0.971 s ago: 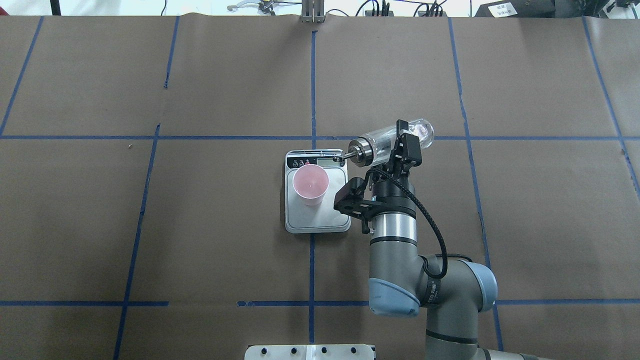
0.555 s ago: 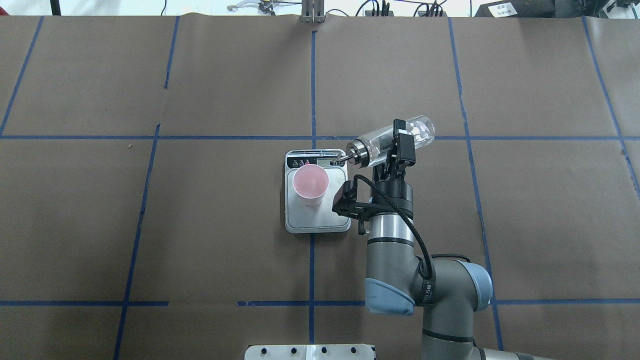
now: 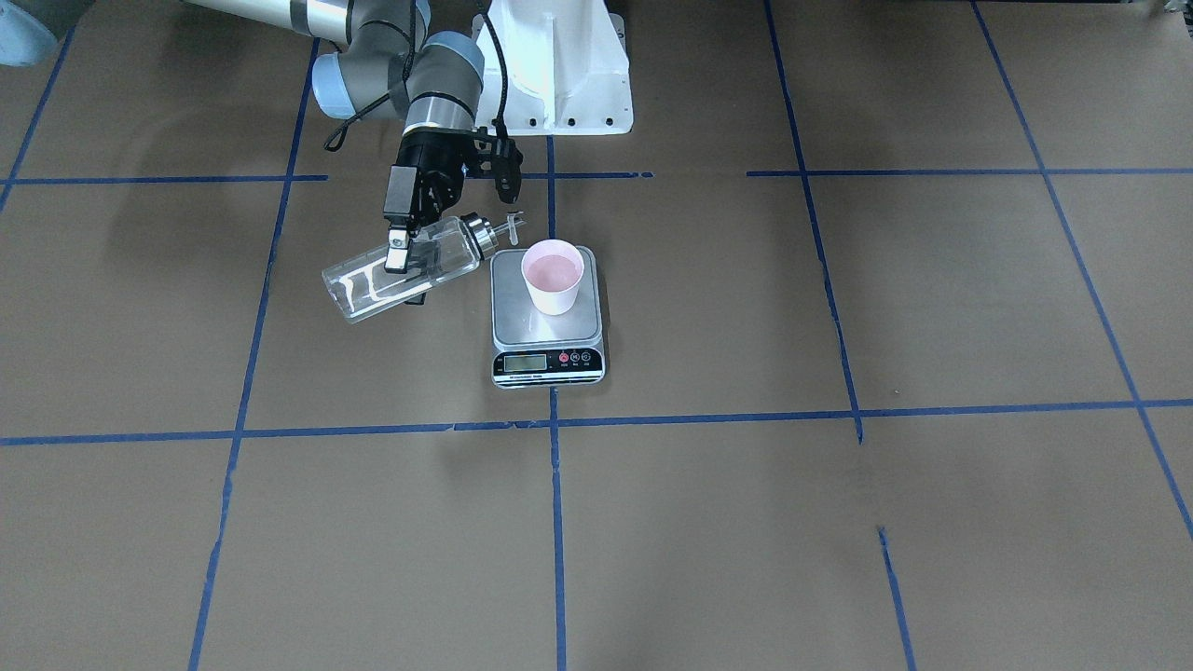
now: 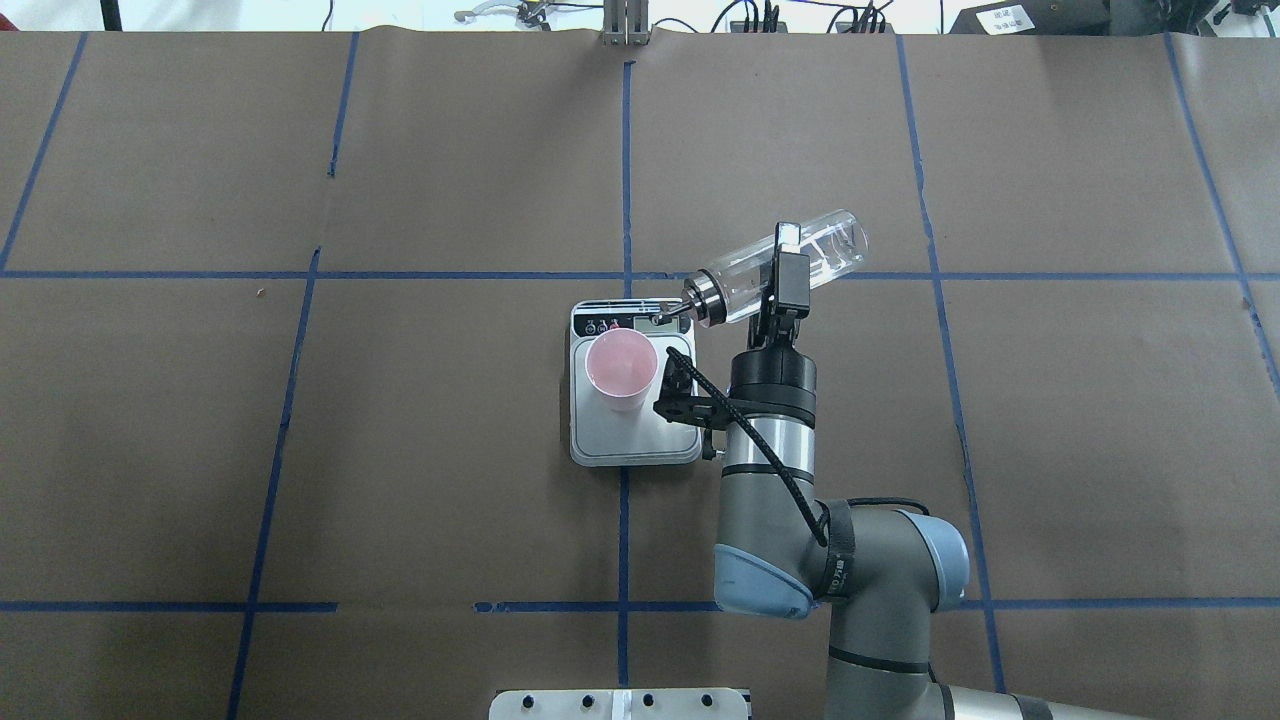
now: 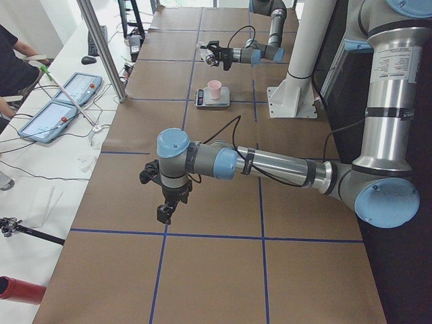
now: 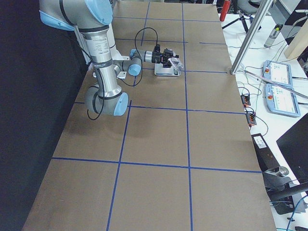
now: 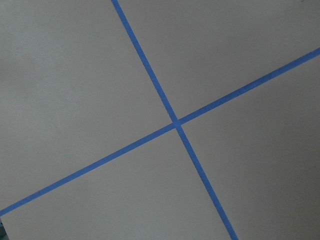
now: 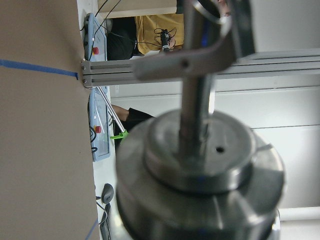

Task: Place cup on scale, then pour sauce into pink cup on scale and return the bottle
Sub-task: 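Tilt the bottle spout down into the pink cup with the right gripper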

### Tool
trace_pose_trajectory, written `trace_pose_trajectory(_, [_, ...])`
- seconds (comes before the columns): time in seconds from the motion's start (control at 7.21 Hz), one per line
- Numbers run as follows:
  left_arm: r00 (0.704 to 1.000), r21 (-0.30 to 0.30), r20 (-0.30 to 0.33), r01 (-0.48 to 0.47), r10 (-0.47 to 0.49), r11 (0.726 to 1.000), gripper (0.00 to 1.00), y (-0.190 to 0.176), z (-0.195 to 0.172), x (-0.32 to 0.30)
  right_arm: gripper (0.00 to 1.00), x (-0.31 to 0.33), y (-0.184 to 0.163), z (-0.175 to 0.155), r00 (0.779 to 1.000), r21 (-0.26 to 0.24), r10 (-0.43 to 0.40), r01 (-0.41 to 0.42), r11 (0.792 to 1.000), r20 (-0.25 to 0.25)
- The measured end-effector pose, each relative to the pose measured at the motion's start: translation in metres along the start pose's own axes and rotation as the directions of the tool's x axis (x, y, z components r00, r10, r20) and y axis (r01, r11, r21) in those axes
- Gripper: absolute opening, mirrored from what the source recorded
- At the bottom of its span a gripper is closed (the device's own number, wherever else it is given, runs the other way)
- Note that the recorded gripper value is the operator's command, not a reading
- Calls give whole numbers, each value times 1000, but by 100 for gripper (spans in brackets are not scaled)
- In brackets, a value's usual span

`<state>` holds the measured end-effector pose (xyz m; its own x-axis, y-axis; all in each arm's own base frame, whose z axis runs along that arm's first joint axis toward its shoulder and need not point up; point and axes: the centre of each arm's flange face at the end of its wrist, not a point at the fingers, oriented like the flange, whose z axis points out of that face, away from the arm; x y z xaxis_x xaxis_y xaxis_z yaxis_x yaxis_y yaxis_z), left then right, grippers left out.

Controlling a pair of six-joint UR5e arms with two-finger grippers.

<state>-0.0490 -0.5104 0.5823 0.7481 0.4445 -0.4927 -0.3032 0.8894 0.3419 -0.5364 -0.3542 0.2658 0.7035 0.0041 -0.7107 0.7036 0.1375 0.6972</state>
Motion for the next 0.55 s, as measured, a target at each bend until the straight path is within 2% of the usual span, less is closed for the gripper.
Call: trace_pose_trajectory(0.55, [1000, 1, 2, -1, 1, 1000, 100, -3, -1, -1, 0, -4, -15, 4, 988, -16, -155, 154, 988, -5])
